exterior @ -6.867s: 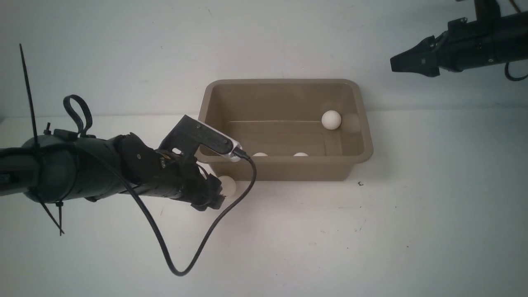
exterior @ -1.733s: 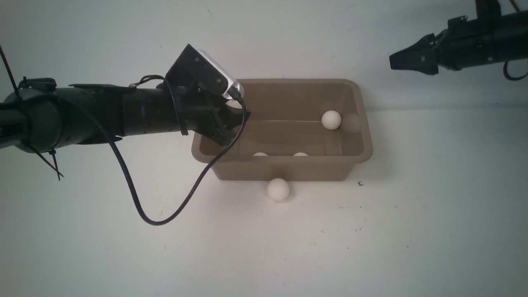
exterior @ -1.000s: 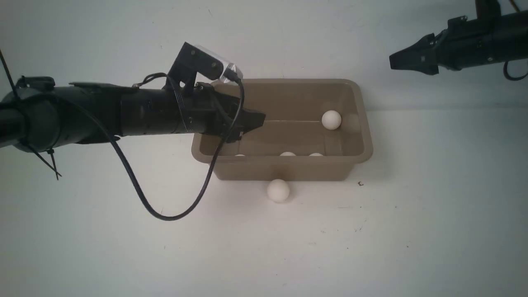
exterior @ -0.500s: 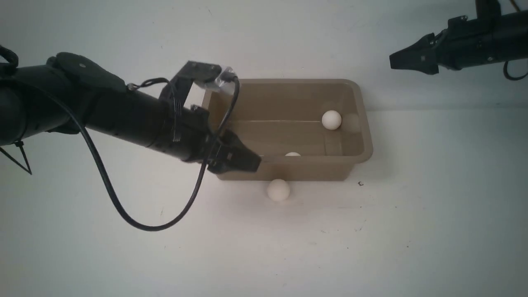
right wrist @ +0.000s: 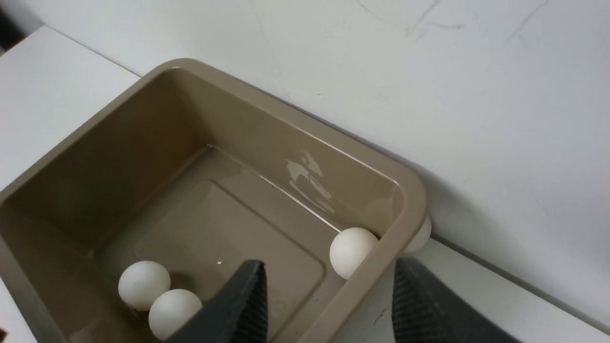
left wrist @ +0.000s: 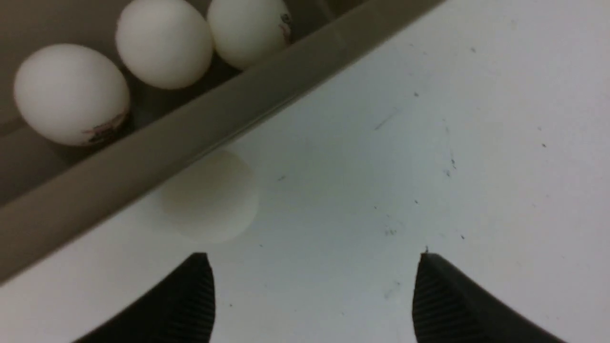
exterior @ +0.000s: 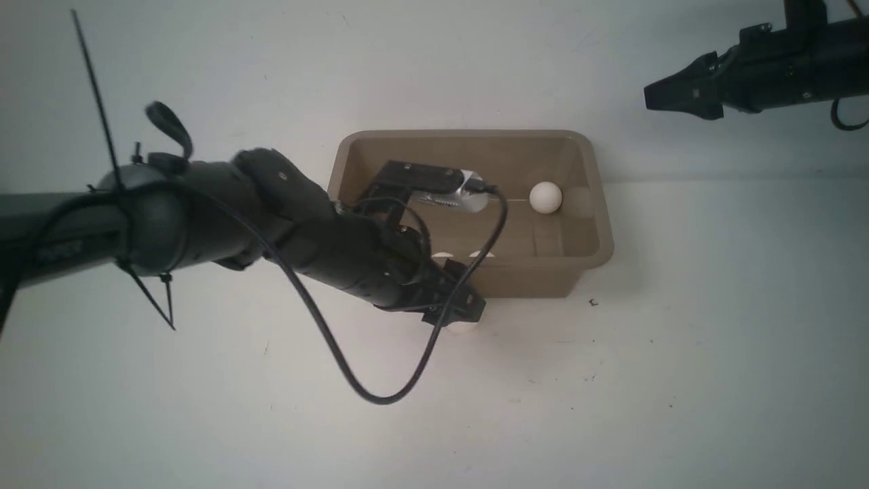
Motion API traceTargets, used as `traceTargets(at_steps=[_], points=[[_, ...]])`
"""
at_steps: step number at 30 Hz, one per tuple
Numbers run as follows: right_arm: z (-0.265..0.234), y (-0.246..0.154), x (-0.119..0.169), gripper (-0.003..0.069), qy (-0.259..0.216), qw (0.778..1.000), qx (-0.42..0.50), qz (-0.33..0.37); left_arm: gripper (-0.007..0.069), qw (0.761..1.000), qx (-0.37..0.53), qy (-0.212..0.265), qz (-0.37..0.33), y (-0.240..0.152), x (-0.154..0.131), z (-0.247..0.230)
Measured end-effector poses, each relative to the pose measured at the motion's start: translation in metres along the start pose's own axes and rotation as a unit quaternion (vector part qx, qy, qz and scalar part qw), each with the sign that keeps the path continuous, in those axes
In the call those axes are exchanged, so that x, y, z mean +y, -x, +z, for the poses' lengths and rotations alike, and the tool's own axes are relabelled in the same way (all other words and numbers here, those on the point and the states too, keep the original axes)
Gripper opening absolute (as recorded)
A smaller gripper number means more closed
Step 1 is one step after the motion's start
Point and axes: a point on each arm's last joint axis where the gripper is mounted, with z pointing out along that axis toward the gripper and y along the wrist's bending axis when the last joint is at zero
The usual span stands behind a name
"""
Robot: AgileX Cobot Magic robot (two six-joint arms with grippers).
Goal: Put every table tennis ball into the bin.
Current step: Use the right arm to clamp the table tennis ball closest to it
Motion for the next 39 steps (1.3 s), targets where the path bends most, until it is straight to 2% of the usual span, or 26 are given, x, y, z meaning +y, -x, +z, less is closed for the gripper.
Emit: traceTargets(at_steps=[5, 13, 22, 30, 39], points=[[0.0, 0.0, 0.0, 0.0333, -0.003, 1.0, -0.001, 0.0, 0.05, 0.999, -0.008, 0.028, -0.037, -0.004, 0.011, 0.017], [0.0, 0.0, -0.001, 0.0333, -0.003, 1.0, -0.002, 0.0, 0.0494, 0.993, -0.025, 0.042, -0.107, -0.009, 0.021, 0.038], [0.0, 0.002, -0.001, 0.0333, -0.003, 1.0, -0.01, 0.002, 0.0478, 0.994, -0.06, 0.047, -0.08, -0.006, -0.004, 0.048], [0.0, 0.002, 0.0, 0.0333, -0.002, 1.0, -0.013, -0.002, 0.0478, 0.993, -0.068, 0.051, -0.087, -0.005, -0.004, 0.049], [0.0, 0.002, 0.0, 0.0333, 0.0, 1.0, -0.014, 0.002, 0.0478, 0.995, -0.045, 0.02, -0.082, -0.009, -0.012, 0.05]])
